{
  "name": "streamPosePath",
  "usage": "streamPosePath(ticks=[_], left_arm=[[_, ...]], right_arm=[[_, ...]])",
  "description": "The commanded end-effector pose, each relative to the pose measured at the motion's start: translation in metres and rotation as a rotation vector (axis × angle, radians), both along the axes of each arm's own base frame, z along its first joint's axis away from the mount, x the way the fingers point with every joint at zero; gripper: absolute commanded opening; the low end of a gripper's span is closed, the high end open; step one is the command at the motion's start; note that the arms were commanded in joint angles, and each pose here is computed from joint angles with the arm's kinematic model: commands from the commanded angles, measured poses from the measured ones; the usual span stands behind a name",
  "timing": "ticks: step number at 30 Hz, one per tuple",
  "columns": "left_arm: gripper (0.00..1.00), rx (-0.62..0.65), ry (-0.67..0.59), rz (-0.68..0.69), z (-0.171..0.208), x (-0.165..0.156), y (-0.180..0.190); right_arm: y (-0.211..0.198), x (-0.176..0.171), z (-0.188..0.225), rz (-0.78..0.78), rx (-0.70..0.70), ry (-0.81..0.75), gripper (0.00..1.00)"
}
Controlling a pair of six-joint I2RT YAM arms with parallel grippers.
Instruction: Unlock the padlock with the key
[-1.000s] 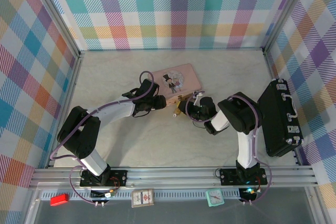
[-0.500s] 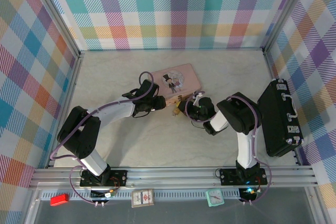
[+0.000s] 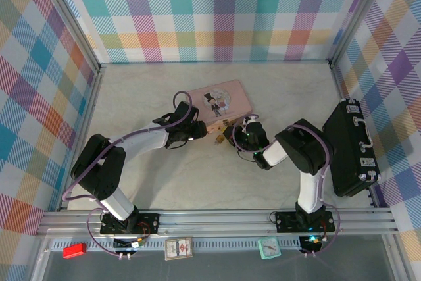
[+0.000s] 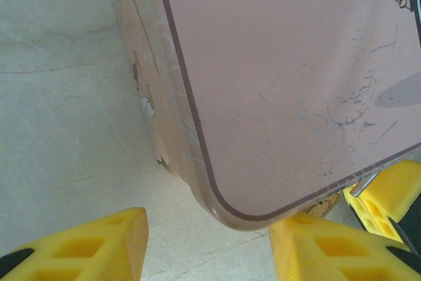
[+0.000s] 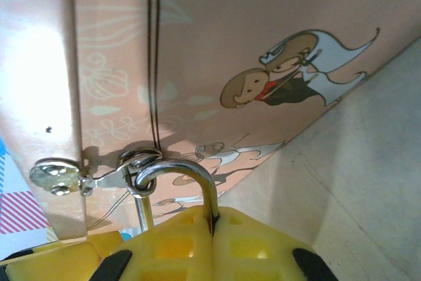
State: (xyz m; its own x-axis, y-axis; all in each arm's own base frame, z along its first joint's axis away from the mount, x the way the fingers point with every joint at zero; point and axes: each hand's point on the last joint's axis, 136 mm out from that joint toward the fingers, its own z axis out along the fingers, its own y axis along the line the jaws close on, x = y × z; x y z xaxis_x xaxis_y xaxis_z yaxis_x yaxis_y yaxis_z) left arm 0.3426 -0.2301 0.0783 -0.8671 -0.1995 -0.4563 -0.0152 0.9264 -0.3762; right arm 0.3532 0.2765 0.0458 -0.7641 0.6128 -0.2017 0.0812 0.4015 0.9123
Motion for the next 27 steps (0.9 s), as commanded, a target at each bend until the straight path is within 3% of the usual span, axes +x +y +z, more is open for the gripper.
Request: streamPosePath(ticks=[1,27], left_arm=[[0.51,-0.022,-0.031,0.009,0.011,0.002,-0.003],[0.52,0.000,-0.038,0.042,0.007,0.007,0.003]], right_arm=[[-0.007,0.012,0.011,-0.074,0.010,-0.009,0.00],[-0.031,0.028,0.030,-0.224,-0.042,-0.008,0.00]])
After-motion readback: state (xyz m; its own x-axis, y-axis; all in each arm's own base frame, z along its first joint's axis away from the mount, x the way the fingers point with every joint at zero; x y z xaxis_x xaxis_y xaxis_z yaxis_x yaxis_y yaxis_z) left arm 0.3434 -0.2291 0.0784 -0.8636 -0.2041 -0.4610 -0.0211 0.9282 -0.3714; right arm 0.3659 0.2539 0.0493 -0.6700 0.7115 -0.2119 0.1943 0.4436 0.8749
